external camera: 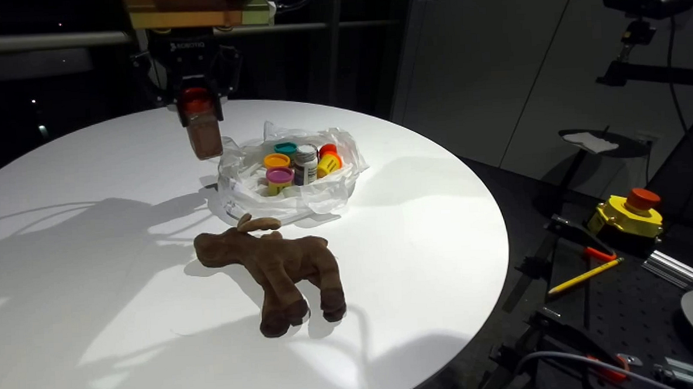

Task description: Put all the objects on the table into the white plastic bag

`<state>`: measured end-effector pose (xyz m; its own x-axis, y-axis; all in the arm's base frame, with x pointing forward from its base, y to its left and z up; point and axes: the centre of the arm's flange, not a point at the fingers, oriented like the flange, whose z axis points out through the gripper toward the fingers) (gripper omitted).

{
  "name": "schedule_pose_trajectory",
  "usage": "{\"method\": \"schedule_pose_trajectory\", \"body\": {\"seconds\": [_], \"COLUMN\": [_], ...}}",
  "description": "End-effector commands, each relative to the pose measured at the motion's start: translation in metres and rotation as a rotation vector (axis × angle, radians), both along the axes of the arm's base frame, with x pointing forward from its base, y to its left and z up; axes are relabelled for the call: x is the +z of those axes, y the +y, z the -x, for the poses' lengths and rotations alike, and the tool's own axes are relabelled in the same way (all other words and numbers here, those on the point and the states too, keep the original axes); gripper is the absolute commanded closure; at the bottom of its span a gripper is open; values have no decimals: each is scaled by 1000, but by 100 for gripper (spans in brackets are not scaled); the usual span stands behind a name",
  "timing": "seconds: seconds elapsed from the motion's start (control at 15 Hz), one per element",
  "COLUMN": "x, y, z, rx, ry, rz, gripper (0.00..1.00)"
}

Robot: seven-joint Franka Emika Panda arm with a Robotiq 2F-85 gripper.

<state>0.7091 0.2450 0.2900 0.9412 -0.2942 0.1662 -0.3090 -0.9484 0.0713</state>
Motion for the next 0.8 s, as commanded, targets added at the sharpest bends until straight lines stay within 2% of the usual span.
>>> {"method": "schedule_pose_trajectory", "body": {"seconds": [0.0,0.47,0.73], "x": [21,-6,-16], "y": [-31,-73,-80], "z": [-5,-14,-11], "rx": [-87,-170,-179], "ry": [-40,11,55], "rz": [19,26,13], "gripper": [79,79,79]}}
